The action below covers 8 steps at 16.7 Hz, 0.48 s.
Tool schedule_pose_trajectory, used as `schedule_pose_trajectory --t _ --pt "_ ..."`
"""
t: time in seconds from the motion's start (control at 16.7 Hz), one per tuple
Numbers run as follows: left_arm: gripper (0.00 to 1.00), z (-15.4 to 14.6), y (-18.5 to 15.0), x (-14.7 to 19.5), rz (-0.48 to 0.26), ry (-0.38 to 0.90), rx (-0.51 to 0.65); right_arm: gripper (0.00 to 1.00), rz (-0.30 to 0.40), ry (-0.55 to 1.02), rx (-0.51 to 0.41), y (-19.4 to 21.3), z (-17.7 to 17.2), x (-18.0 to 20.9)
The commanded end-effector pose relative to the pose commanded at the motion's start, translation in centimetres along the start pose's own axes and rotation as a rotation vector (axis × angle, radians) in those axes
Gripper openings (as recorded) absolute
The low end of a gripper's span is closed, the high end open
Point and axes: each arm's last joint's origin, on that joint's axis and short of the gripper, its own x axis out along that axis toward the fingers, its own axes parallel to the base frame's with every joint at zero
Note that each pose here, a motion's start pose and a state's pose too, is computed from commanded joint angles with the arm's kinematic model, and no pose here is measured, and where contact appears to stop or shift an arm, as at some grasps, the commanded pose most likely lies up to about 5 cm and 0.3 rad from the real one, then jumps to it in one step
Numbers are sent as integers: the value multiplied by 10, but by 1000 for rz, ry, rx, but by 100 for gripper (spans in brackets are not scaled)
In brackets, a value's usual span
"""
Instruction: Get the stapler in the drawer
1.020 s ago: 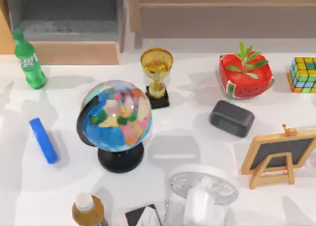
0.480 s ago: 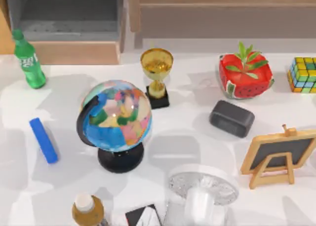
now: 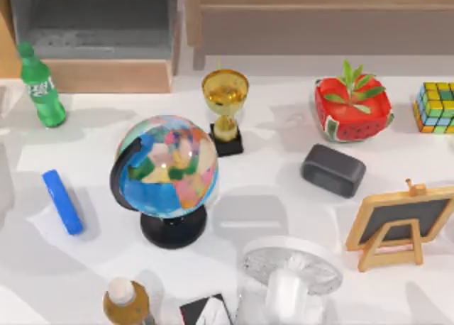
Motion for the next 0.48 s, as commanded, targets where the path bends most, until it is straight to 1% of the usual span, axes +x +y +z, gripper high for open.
schedule_pose_trajectory --t 0.18,0.48 --pt "100 -6 -13 3 0 0 38 100 0 0 0 0 0 0" --pt "100 -4 -14 3 -4 -4 35 100 0 0 0 0 0 0"
